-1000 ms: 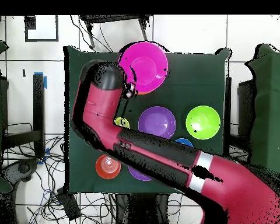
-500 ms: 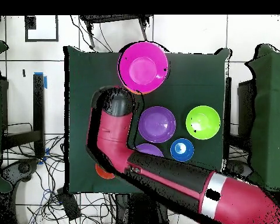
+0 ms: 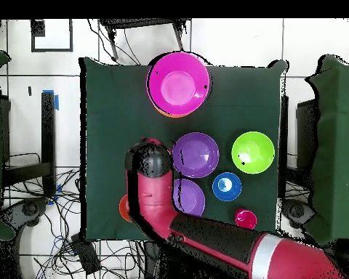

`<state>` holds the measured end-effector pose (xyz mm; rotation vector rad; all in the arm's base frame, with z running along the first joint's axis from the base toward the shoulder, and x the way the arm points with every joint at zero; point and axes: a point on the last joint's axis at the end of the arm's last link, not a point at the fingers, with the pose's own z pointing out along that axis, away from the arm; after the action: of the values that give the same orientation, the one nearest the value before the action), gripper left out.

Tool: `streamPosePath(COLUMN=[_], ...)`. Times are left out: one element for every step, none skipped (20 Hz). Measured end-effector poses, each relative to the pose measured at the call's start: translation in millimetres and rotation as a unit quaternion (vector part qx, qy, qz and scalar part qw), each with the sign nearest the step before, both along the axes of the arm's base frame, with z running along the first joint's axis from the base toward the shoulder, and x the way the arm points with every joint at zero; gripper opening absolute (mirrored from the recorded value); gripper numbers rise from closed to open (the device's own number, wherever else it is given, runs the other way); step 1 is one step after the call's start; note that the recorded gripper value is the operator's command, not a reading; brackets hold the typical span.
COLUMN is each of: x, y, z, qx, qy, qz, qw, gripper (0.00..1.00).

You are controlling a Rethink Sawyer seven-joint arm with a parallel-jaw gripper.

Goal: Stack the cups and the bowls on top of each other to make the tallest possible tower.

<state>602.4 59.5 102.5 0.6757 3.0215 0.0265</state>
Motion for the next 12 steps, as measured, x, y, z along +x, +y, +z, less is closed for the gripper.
streamPosePath(x=[-13.0,-20.0,-25.7,-31.4,-35.4,-43.6,-51.7,-57.1,-63.3,-70.1,-79.0,-82.5], y=[-4.3,-7.7,-11.0,-14.2,-16.8,-22.1,-27.3,-31.2,-35.9,-41.5,-49.2,-52.0], z=[-7.7,-11.3,-14.0,-16.7,-18.7,-22.9,-27.1,-30.0,-33.2,-37.0,-43.0,-45.4], qx=[-0.003,-0.007,-0.010,-0.013,-0.015,-0.019,-0.023,-0.026,-0.029,-0.032,-0.037,-0.039], qy=[-0.005,-0.008,-0.011,-0.014,-0.016,-0.017,-0.018,-0.017,-0.015,-0.012,-0.005,-0.002], qz=[-0.008,-0.013,-0.019,-0.024,-0.029,-0.042,-0.055,-0.065,-0.077,-0.092,-0.112,-0.120], qw=[1.0000,0.9999,0.9997,0.9995,0.9993,0.9988,0.9981,0.9974,0.9965,0.9952,0.9930,0.9921], gripper=[1.00,1.00,1.00,1.00,1.00,1.00,1.00,1.00,1.00,1.00,1.00,1.00])
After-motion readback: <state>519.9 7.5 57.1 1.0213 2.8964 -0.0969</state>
